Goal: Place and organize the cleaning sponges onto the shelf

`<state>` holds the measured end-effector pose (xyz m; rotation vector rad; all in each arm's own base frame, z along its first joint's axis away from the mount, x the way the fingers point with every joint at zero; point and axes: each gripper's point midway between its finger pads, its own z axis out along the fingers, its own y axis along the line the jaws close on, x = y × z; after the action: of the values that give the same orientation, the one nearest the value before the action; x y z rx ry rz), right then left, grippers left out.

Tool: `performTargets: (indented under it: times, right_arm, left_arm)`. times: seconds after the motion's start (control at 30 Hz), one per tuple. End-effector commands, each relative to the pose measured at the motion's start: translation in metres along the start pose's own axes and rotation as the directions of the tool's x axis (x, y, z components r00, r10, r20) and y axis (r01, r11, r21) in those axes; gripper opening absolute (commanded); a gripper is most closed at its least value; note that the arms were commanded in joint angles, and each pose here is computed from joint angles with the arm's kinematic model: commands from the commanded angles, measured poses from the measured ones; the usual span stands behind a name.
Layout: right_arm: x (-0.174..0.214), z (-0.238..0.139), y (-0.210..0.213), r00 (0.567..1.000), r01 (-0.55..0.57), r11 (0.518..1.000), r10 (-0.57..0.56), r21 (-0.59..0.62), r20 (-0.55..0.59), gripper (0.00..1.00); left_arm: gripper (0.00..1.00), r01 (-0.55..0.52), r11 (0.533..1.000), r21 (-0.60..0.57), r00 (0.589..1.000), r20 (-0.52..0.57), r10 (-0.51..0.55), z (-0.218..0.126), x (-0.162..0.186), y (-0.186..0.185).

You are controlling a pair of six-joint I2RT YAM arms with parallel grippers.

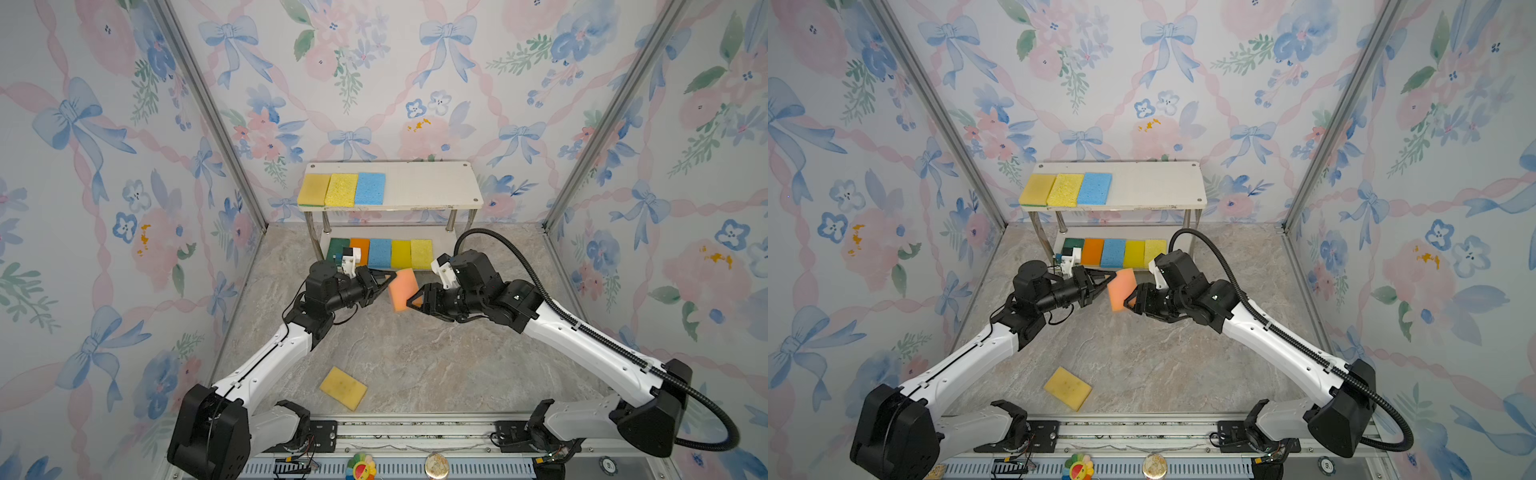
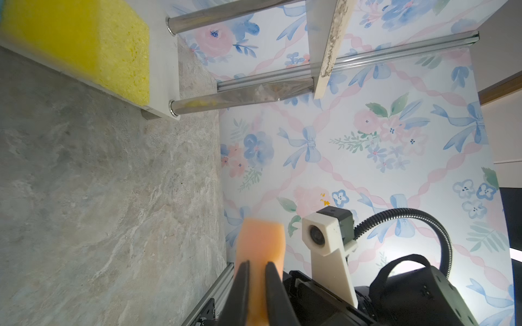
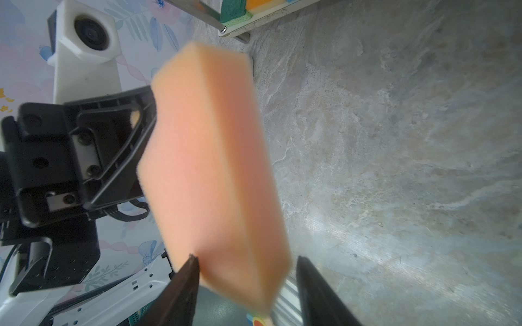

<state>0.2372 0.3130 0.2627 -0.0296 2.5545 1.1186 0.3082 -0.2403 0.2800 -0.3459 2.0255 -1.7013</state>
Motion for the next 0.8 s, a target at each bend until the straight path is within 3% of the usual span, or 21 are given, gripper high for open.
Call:
performTargets:
  times: [0.0, 0.5, 0.6, 0.67, 0.77]
  right_arm:
    - [-0.012, -0.003, 0.011, 0.999, 0.01, 1.0, -0.009, -0.015, 0.046, 0.53]
    - [-0.013, -0.003, 0.012, 0.999, 0.012, 1.0, -0.012, -0.008, 0.053, 0.16]
    - [-0.013, -0.011, 0.008, 0.997, 0.015, 1.0, -0.016, 0.012, 0.071, 0.12]
    - [-0.015, -0.018, 0.004, 0.996, 0.011, 1.0, -0.013, 0.026, 0.087, 0.1]
    - [-0.018, -0.033, -0.002, 0.993, -0.004, 0.999, -0.002, 0.044, 0.114, 0.09]
  left_arm:
    - [0.12, -0.018, 0.999, 0.03, 1.0, -0.017, 0.018, 0.0, 0.0, -0.008]
    - [0.16, -0.014, 0.999, 0.034, 1.0, -0.014, 0.015, -0.001, -0.002, -0.009]
    - [0.34, -0.025, 0.999, 0.044, 1.0, -0.003, 0.025, -0.004, -0.006, -0.014]
    - [0.4, -0.034, 0.998, 0.049, 0.999, 0.01, 0.034, -0.008, -0.01, -0.016]
    - [0.61, -0.065, 0.996, 0.067, 0.997, 0.037, 0.063, -0.017, -0.016, -0.027]
